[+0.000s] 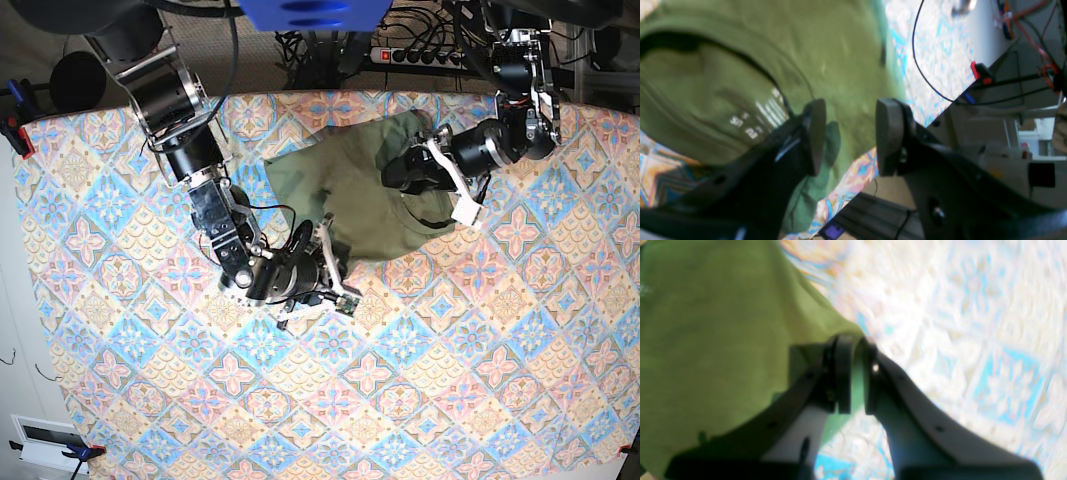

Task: Layout the t-shirt on the table in an organized manner, then fold the t-shirt properly
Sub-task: 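Hold the shirt edges with both grippers and square the folded shirt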

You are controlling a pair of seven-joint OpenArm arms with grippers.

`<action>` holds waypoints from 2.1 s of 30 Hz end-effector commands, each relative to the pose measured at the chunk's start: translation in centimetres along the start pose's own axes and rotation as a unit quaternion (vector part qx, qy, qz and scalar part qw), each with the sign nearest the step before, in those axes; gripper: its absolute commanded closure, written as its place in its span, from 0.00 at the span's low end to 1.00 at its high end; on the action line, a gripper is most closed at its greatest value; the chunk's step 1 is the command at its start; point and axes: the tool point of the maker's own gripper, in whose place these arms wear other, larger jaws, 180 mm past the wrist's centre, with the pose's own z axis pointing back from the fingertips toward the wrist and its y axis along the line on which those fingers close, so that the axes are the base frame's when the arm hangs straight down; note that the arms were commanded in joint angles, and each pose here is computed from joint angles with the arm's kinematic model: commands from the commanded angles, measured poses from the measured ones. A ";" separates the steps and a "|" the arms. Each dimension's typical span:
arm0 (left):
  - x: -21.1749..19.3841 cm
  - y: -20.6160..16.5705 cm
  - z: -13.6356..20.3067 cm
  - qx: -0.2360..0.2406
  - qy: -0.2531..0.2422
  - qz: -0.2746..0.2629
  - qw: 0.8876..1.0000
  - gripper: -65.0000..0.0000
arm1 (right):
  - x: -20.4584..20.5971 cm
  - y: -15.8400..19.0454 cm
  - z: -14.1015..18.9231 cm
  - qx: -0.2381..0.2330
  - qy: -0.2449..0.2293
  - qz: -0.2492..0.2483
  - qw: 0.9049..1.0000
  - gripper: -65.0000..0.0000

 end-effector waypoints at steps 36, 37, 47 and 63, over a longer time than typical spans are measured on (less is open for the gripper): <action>0.3 -1.2 -0.3 -0.018 0.000 -0.014 1.000 0.63 | -2.2 -5.1 -1.7 -0.012 -0.015 -0.066 0.998 0.91; 0.1 -1.3 -0.4 -0.020 0.002 -0.014 1.000 0.63 | -2.5 -5.6 -1.6 -0.021 -0.006 -0.059 0.998 0.91; -0.7 -3.2 -0.6 -0.037 0.013 -0.030 0.999 0.63 | -2.0 -7.2 -0.6 -0.051 -0.007 -0.047 0.998 0.91; -2.1 2.2 -3.6 0.056 0.092 -0.071 0.992 0.63 | -5.5 -7.1 -2.1 -0.029 0.047 -0.078 0.995 0.91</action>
